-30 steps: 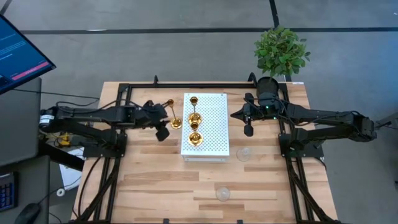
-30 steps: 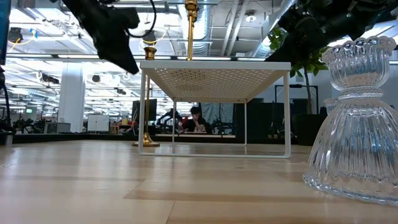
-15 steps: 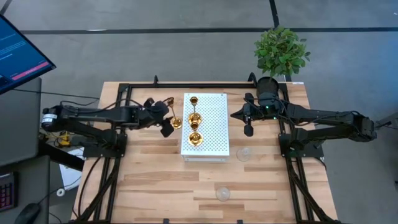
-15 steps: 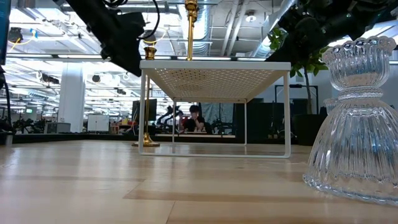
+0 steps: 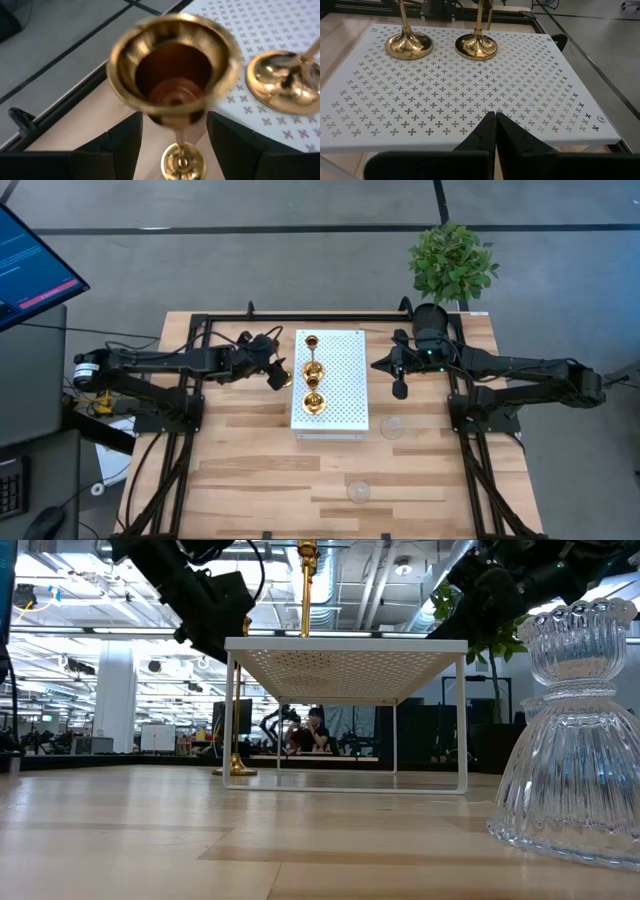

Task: Pick & Place candle stick holders
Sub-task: Put the gold candle holder on the shelf aligned with the other gold candle holders

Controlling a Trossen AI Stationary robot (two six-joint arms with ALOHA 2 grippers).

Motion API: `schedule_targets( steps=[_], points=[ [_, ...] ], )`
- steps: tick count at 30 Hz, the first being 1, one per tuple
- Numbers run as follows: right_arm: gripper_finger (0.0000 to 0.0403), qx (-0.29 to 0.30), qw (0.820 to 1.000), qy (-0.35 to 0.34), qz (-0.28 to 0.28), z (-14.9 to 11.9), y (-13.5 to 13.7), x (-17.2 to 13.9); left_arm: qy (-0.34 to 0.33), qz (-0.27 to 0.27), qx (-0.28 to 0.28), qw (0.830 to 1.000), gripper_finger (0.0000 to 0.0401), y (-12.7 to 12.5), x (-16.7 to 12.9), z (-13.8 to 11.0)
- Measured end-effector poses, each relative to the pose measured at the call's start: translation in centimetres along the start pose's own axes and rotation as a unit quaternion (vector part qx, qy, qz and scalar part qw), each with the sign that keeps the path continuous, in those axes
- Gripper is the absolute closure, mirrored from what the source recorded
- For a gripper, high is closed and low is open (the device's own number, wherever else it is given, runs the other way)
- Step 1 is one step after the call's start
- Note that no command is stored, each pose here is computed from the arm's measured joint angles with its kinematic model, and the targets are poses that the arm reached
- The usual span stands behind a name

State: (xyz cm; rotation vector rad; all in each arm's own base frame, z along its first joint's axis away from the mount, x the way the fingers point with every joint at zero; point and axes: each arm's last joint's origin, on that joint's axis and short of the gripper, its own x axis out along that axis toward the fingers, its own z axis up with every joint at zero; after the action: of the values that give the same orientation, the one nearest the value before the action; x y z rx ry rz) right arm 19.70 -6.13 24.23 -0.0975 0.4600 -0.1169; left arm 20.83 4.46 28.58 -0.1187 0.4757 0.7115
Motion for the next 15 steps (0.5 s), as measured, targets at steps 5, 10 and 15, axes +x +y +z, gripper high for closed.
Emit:
schedule_targets(
  steps=[5,10,15],
  points=[
    [0.0403,0.000,1.000,0.000,0.000,0.0,0.0,0.0,0.009,0.008,0.002,1.000,0.0196,-0.1,1.0,-0.2],
    [0.0403,0.000,1.000,0.000,0.000,0.0,0.0,0.0,0.021,0.014,0.007,1.000,0.0244,-0.2,1.5,-0.4],
    [0.0403,0.000,1.000,0.000,0.000,0.0,0.0,0.0,0.019,0.013,0.021,1.000,0.0316,-0.3,1.6,-0.4]
  ],
)
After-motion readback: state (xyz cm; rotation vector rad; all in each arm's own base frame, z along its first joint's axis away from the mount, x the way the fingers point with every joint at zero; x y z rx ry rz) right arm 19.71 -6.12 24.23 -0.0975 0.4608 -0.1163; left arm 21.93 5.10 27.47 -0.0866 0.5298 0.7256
